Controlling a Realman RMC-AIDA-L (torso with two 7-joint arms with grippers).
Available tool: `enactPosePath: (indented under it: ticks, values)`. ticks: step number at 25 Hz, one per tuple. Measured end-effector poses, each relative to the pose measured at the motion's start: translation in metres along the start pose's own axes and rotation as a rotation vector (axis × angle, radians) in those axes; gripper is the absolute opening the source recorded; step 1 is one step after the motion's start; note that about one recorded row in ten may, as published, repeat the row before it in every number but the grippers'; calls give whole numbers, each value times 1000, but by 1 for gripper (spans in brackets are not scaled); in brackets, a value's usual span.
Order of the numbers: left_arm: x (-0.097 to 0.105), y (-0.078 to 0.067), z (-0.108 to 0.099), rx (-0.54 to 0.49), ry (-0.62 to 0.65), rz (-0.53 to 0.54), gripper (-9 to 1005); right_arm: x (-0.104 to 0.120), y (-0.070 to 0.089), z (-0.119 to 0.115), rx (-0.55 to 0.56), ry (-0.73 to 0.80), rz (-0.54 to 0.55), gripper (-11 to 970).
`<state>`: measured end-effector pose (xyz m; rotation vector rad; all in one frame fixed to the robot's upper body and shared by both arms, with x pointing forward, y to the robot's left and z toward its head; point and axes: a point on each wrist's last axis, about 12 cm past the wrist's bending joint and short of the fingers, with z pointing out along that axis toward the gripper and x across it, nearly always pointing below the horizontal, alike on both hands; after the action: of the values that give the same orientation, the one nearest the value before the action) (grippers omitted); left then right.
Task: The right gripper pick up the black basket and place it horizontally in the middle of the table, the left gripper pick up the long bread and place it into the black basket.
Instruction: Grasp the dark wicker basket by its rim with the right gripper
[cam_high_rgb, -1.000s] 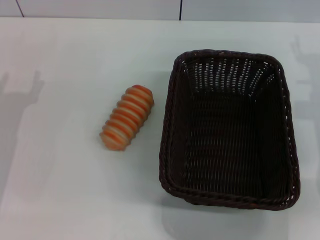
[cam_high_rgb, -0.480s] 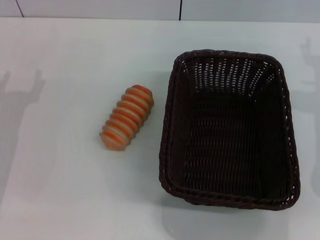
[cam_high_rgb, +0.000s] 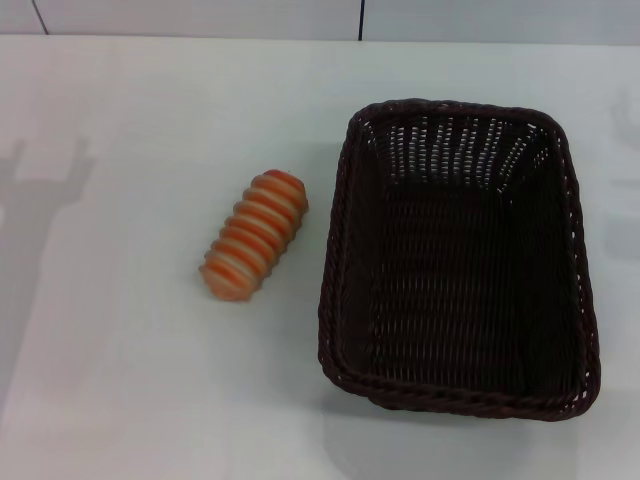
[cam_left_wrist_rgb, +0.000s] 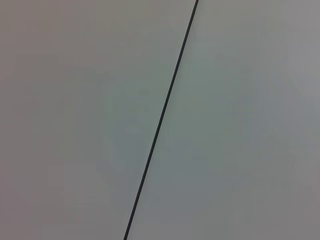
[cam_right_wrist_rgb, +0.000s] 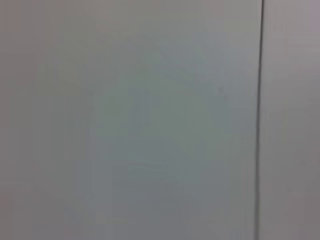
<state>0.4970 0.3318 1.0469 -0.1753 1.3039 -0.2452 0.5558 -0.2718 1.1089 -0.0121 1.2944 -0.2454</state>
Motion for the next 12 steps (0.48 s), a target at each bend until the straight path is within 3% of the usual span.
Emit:
enactPosePath:
  ticks: [1,5,12]
  values:
    - [0,0,0,1,1,0,852,1,-2,-1,-35,-25,57,821]
    - [1,-1,-1,1,3,-1,851,-1,-2,1,-115,-32,113,821]
    - [1,-1,-3,3,5,-22,850,-26,-1,8,-159,129,65,821]
